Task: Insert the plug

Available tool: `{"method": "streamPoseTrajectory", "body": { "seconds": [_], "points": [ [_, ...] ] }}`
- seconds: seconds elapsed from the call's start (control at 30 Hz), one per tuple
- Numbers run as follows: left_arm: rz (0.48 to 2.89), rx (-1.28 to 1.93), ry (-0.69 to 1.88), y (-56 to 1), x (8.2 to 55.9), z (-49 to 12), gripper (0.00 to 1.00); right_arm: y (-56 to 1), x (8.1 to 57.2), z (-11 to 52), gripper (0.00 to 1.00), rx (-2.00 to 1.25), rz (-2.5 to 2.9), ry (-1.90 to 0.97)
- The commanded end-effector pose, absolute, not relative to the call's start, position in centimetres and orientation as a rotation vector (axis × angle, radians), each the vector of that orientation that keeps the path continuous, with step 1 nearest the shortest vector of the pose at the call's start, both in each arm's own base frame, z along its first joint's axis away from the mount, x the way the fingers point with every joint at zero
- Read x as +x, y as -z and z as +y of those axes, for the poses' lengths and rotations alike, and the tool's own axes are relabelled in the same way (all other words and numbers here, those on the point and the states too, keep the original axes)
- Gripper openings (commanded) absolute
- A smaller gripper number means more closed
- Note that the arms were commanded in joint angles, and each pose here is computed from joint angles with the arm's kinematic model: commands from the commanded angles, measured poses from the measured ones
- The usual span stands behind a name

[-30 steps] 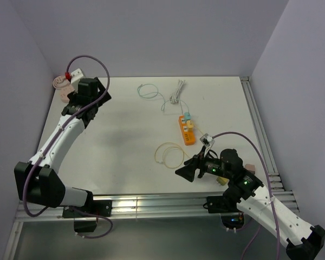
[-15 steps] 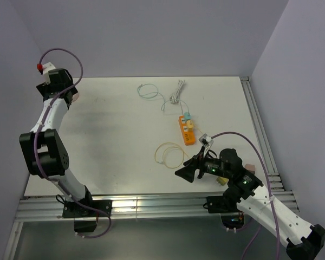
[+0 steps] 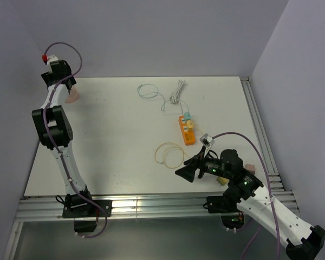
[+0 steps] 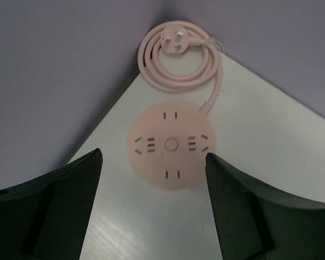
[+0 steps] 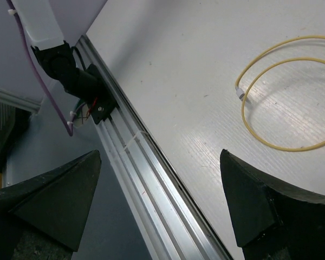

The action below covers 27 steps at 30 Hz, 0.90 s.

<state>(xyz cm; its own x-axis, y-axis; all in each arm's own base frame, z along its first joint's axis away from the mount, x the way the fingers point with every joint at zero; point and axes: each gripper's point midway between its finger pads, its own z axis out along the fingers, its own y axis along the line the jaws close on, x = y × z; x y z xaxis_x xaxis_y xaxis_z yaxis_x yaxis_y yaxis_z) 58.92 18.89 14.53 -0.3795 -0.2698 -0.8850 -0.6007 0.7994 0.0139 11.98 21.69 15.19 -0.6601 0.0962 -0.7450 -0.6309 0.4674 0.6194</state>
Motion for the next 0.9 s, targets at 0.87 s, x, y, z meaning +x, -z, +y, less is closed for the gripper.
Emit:
{"method": "streamPoseTrajectory", "body": {
  "seconds": [0.87],
  "points": [
    [1.844,-0.537,-0.441,-9.3,67.9,22.9,0.97,-14.3,13.6,21.8,0.97,-0.397,2.005,-1.181]
  ]
}}
